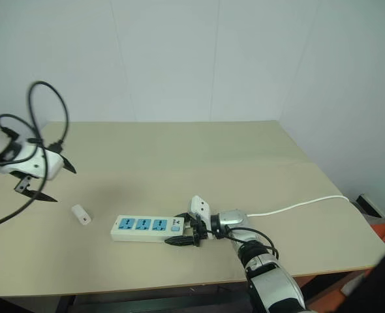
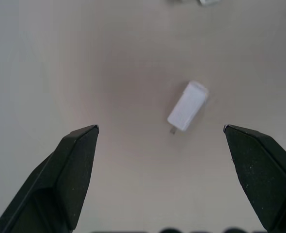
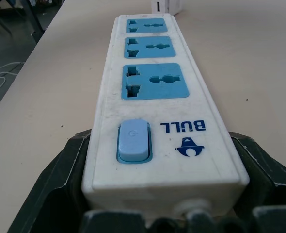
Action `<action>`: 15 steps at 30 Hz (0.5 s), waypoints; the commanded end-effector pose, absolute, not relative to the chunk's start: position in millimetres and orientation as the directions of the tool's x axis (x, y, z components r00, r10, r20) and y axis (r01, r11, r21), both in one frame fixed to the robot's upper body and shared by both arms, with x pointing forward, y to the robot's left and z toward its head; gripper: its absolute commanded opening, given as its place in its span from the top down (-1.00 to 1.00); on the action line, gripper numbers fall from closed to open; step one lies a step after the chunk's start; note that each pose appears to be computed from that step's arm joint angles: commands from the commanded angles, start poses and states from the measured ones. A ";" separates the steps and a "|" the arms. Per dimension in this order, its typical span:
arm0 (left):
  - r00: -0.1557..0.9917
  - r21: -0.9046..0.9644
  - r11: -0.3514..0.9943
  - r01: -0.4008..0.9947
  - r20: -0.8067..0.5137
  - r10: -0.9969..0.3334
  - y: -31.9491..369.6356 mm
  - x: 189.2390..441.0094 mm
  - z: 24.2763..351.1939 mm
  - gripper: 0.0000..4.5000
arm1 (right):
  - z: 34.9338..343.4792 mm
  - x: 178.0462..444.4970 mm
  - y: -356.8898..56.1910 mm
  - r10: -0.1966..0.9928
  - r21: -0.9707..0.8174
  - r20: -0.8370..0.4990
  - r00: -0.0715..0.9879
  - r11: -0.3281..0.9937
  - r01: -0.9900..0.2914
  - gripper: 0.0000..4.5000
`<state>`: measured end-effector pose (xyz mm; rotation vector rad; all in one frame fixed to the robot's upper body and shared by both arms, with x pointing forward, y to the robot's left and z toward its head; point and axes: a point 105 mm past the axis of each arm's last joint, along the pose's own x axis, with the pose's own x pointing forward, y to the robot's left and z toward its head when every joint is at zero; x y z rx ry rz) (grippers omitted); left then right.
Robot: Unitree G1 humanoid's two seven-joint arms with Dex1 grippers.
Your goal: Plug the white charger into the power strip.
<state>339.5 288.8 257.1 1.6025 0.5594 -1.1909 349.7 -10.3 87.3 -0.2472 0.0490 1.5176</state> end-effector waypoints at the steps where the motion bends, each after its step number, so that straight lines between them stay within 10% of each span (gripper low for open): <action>1: 0.358 0.353 -0.547 0.759 -0.928 -0.102 285.6 337.7 251.0 -1.00 | 94.9 351.3 -7.3 0.983 -0.159 -0.175 0.052 0.023 -0.987 -0.52; 15: 0.235 0.142 -0.757 0.638 -0.972 0.016 274.8 336.7 221.4 -1.00 | 94.0 354.1 -16.7 0.979 -0.162 -0.190 0.079 0.048 -0.986 -0.52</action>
